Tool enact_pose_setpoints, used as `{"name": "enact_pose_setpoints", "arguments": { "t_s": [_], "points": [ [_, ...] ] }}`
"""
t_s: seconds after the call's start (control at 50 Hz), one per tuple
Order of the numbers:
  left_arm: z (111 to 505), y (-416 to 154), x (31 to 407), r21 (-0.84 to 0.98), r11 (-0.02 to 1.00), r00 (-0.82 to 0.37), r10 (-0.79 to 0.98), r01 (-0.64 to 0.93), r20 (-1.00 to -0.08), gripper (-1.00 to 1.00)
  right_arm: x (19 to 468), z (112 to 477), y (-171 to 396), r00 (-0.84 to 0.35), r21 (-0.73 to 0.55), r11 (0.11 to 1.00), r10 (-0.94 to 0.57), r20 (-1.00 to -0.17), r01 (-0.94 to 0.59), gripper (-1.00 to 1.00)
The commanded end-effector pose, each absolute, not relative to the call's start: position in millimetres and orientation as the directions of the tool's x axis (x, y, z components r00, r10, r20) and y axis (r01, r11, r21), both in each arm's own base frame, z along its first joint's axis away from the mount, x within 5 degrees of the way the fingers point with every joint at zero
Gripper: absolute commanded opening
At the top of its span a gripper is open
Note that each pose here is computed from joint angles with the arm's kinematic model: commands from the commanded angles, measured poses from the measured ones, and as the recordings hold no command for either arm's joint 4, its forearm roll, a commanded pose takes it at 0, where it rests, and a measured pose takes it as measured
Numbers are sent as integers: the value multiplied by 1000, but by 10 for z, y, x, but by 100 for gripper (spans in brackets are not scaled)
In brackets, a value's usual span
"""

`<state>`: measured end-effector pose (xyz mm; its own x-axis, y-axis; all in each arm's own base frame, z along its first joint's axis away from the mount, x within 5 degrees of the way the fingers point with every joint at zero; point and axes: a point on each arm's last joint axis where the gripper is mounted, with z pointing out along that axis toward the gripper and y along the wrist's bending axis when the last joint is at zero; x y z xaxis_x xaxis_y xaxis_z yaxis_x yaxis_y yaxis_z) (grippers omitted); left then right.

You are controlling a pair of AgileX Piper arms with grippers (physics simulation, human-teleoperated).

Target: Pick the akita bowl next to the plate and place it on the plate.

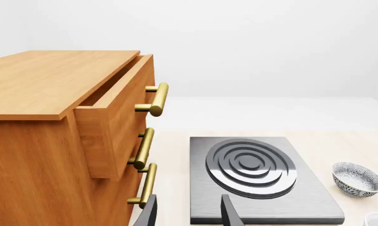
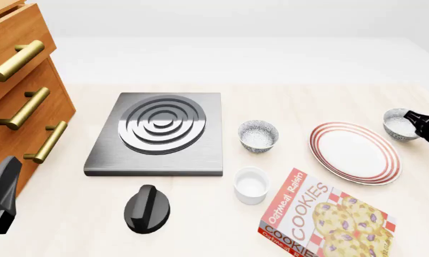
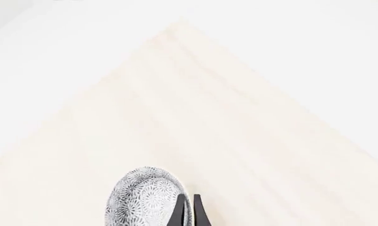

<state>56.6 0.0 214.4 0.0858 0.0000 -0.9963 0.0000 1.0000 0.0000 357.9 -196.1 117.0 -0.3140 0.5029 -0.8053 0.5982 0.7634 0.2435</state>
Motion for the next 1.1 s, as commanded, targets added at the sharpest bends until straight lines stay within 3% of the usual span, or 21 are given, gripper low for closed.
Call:
{"name": "enact_pose_setpoints", "arguments": {
  "t_s": [0.02, 1.1],
  "points": [
    [2144, 0, 566, 0, 1000, 86, 0, 0, -996, 100, 3576, 1232, -1954, -305, 261, 752, 522, -797, 605, -100],
    [2144, 0, 566, 0, 1000, 86, 0, 0, -996, 100, 3492, 1673, -1656, -244, 344, 744, 556, -795, 573, -100]
  ]
}}
